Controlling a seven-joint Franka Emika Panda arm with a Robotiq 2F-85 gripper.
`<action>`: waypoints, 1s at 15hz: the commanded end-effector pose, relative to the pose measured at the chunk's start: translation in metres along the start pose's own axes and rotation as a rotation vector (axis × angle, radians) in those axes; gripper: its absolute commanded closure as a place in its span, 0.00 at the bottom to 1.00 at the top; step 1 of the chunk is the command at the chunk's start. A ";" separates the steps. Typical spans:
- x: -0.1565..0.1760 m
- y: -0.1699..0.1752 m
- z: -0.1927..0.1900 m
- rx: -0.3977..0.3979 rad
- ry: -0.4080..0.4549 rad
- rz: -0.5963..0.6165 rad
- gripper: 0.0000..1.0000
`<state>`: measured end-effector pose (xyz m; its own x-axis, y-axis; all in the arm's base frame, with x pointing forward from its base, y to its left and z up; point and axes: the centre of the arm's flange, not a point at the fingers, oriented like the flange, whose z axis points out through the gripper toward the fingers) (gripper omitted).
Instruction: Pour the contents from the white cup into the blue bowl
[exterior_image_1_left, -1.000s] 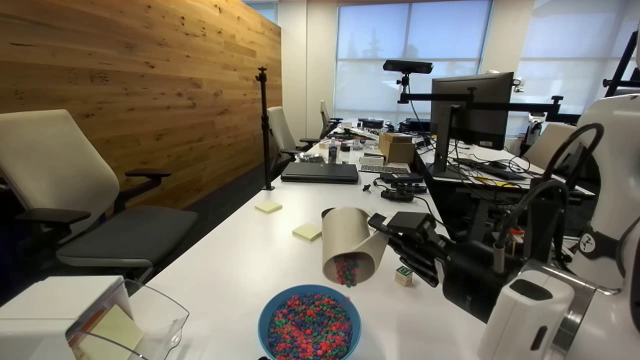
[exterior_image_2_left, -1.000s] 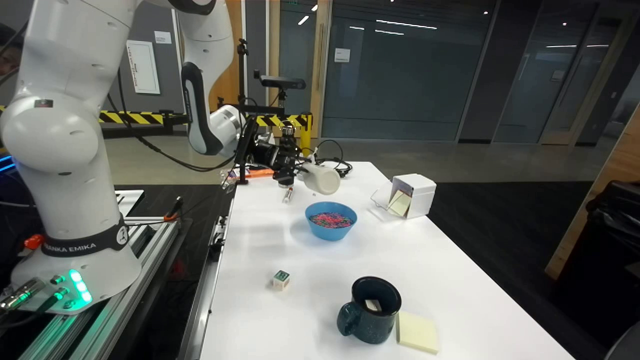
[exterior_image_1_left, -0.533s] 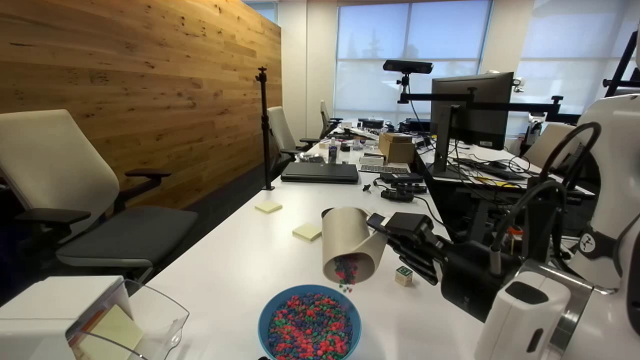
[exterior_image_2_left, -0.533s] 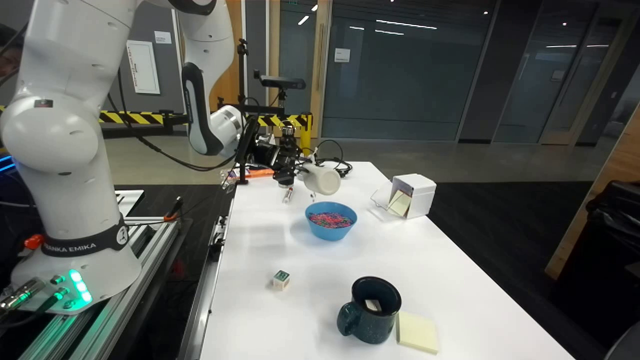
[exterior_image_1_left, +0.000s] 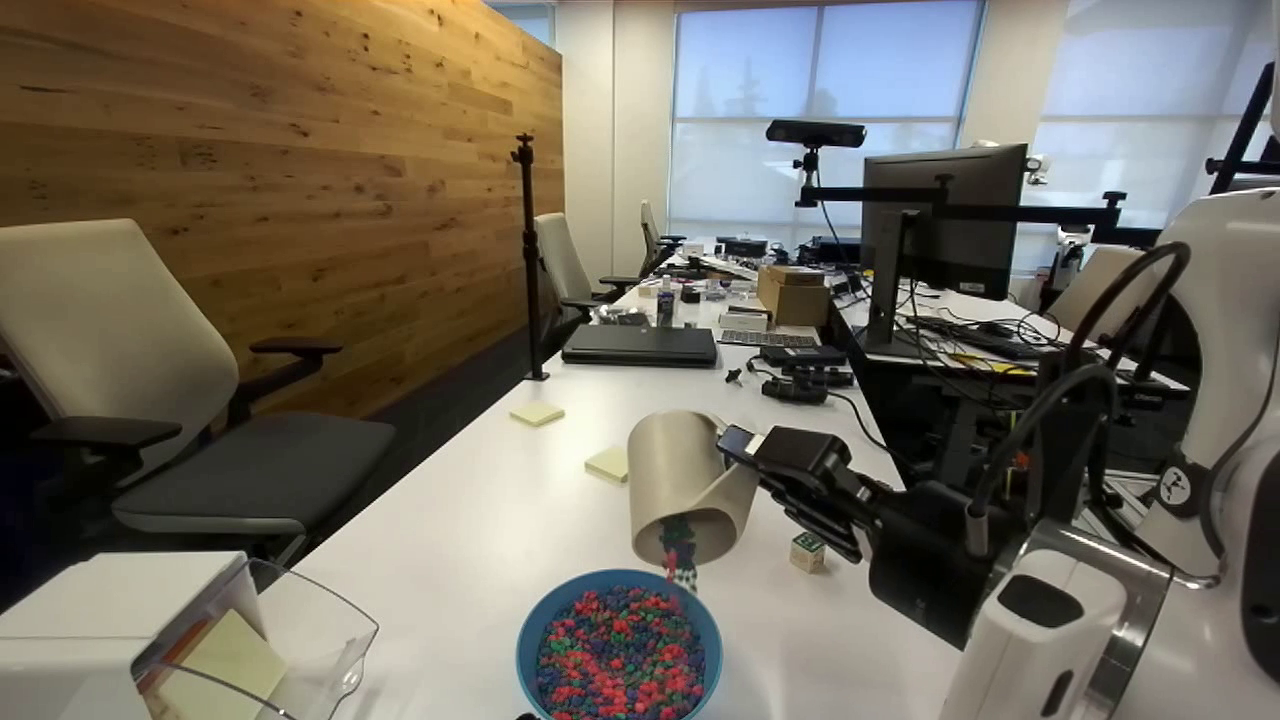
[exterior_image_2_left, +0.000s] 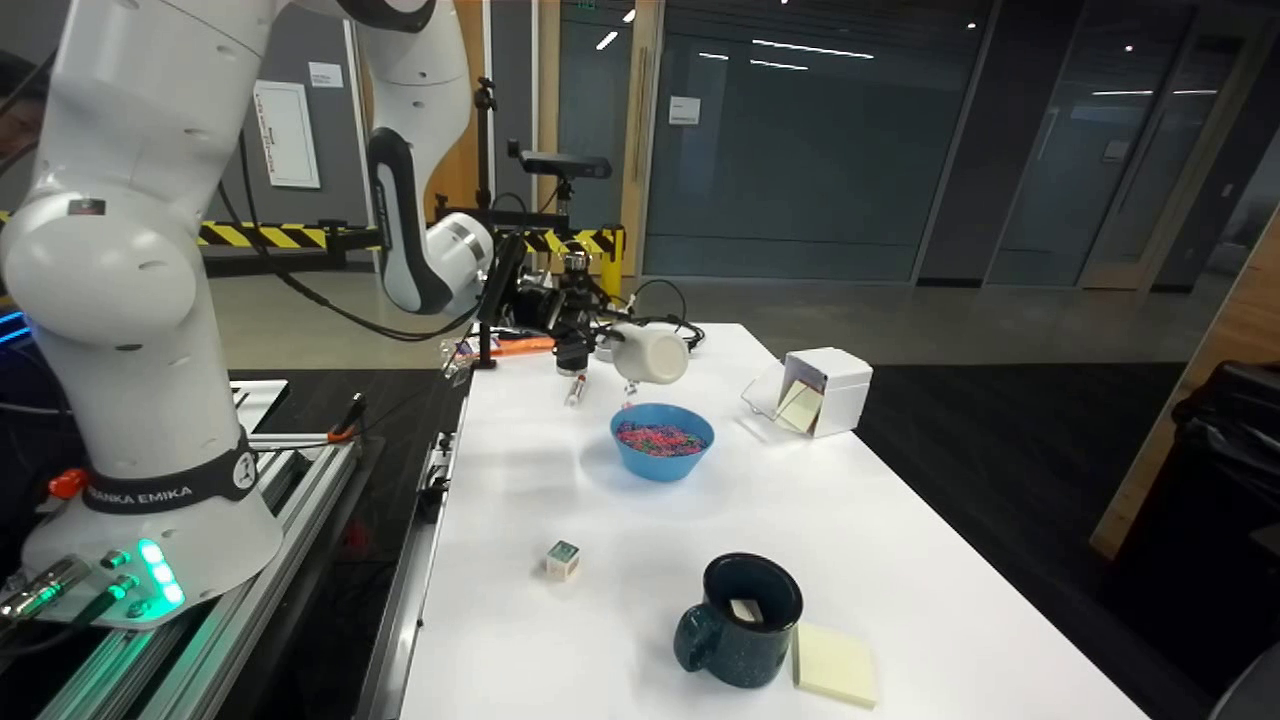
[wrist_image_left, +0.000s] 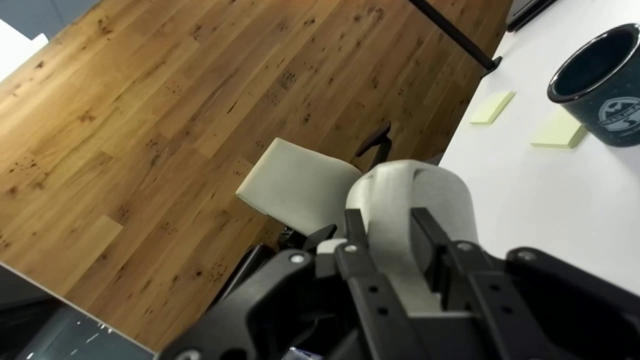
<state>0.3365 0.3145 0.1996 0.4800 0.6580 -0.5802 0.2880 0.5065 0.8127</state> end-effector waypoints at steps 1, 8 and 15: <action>0.003 0.005 0.008 -0.037 0.018 -0.052 0.93; 0.006 0.010 0.021 -0.062 0.033 -0.115 0.93; 0.003 0.015 0.024 -0.021 -0.014 0.008 0.93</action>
<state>0.3584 0.3092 0.2047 0.4508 0.6208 -0.6414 0.2967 0.5735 0.7636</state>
